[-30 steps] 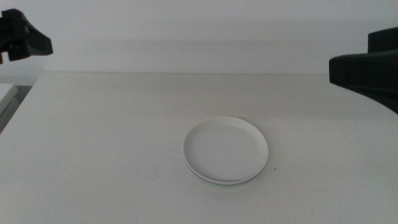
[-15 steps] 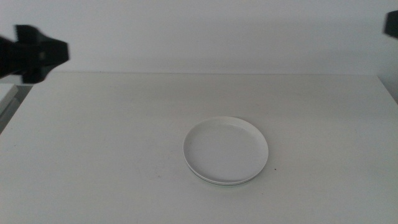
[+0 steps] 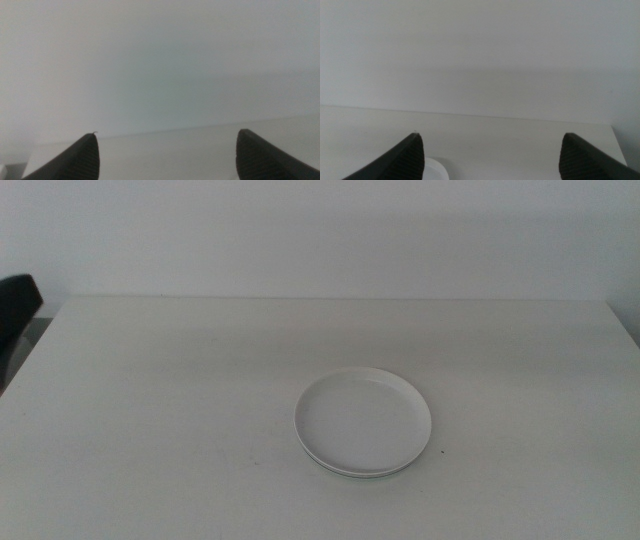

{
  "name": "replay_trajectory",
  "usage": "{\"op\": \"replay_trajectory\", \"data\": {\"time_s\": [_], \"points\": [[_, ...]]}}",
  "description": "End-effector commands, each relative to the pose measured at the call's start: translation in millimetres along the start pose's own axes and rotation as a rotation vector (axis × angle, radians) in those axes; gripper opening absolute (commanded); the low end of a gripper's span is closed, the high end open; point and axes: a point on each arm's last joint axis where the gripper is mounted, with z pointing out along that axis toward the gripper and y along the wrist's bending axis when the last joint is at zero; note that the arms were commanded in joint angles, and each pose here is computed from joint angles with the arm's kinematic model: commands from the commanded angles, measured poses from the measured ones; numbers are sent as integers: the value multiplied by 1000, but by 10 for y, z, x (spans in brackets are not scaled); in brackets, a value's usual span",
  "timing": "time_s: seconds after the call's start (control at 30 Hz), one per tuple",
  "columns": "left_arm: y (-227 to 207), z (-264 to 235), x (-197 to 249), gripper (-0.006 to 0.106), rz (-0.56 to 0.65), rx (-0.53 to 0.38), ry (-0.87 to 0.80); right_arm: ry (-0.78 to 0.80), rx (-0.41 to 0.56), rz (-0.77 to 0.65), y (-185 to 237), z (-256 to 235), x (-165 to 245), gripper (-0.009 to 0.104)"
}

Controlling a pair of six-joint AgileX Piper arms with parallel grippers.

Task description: Stack the three bowls on top of each other.

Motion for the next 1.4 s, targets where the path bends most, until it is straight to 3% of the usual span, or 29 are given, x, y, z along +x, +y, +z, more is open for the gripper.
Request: {"op": "replay_trajectory", "data": {"time_s": [0.0, 0.57, 0.73, 0.93, 1.37], "points": [[4, -13, -18, 94, -7, -7, -43, -43, 16, -12, -17, -11, 38, 93], [5, -14, -20, 94, -7, -8, -45, -38, 5, 5, -7, -10, 43, 93], [26, -14, -11, 94, 64, -32, -35, -38, 4, 7, -6, -10, 43, 93], [80, -21, 21, 94, -29, -91, -2, -38, 4, 7, -6, -10, 43, 93], [116, -26, 20, 94, 98, -131, 4, -38, 4, 7, -6, -10, 43, 93]]}}
